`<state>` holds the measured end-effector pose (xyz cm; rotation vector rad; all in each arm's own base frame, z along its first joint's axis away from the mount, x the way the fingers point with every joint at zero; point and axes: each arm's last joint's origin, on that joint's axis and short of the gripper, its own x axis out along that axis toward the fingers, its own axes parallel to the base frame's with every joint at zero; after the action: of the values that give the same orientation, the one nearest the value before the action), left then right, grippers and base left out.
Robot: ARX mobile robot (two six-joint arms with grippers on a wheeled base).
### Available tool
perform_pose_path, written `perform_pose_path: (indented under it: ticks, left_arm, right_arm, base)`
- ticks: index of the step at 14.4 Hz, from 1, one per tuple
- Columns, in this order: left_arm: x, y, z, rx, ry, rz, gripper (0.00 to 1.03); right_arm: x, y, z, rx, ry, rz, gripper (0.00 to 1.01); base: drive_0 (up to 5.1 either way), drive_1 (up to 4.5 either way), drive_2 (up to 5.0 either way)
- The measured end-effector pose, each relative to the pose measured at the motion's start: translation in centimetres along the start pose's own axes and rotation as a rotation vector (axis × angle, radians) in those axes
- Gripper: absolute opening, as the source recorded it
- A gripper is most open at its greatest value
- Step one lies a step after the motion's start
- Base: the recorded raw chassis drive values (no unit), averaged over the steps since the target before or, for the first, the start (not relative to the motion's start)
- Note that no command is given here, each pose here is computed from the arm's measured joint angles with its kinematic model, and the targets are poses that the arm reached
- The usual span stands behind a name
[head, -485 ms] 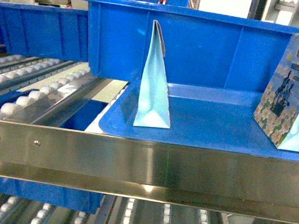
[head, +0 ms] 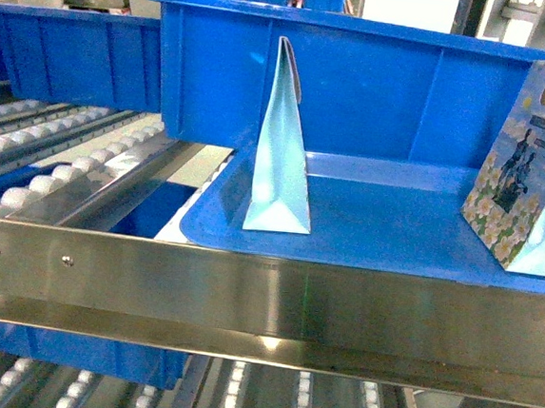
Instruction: Move flower gift bag to table near conveyor
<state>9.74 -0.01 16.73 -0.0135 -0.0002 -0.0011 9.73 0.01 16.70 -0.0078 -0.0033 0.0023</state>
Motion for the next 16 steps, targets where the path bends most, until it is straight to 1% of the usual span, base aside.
perform_pose_path:
  ticks: [2,3,4,5,7,9,10,11,12,13,14,16]
  left_arm:
    - [0.0,0.0,0.1,0.000,-0.010,-0.005,0.98]
    - [0.1,-0.1,0.4,0.002,-0.036,-0.009,0.98]
    - [0.3,-0.2,0.4,0.014,-0.032,-0.023,0.98]
    - [0.5,-0.2,0.4,0.019,-0.031,-0.035,0.98]
    - [1.1,0.0,0.8,0.024,-0.055,-0.038,0.98]
    - [2.3,0.0,0.9,0.025,-0.068,-0.054,0.98]
    - [3.5,0.0,1.1,0.039,-0.076,-0.075,0.98]
    - [4.5,-0.1,1.6,0.052,-0.087,-0.093,0.98]
    - [6.7,-0.3,3.3,0.072,-0.134,-0.121,0.98]
    - [8.5,-0.6,4.8,0.081,-0.167,-0.135,0.98]
    - [9.8,-1.0,5.7,0.082,-0.172,-0.152,0.98]
    - [10.2,-1.2,5.8,0.081,-0.167,-0.154,0.98]
  right_arm:
    - [0.0,0.0,0.1,0.000,-0.005,-0.002,0.98]
    - [0.3,0.3,0.6,-0.001,-0.048,-0.002,0.98]
    - [1.0,0.8,0.4,-0.002,-0.018,0.035,0.98]
    - [1.6,1.2,0.3,-0.004,0.000,0.063,0.98]
    - [2.6,1.7,0.5,-0.005,0.001,0.092,0.98]
    - [4.0,2.1,1.7,-0.012,-0.025,0.125,0.98]
    - [5.0,2.6,2.8,-0.030,-0.060,0.172,0.98]
    - [5.9,2.8,3.5,-0.043,-0.073,0.194,0.98]
    - [7.3,3.1,4.5,-0.058,-0.094,0.199,0.98]
    - [8.6,3.5,5.5,-0.071,-0.112,0.203,0.98]
    - [9.9,4.0,6.1,-0.079,-0.099,0.198,0.98]
    - [10.0,4.0,6.1,-0.085,-0.094,0.193,0.98]
  base:
    - [0.0,0.00,0.0]
    - [0.0,0.00,0.0]
    - [0.0,0.00,0.0]
    - [0.0,0.00,0.0]
    - [0.0,0.00,0.0]
    - [0.0,0.00,0.0]
    - [0.0,0.00,0.0]
    - [0.0,0.00,0.0]
    - [0.0,0.00,0.0]
    - [0.0,0.00,0.0]
    - [0.0,0.00,0.0]
    - [0.0,0.00,0.0]
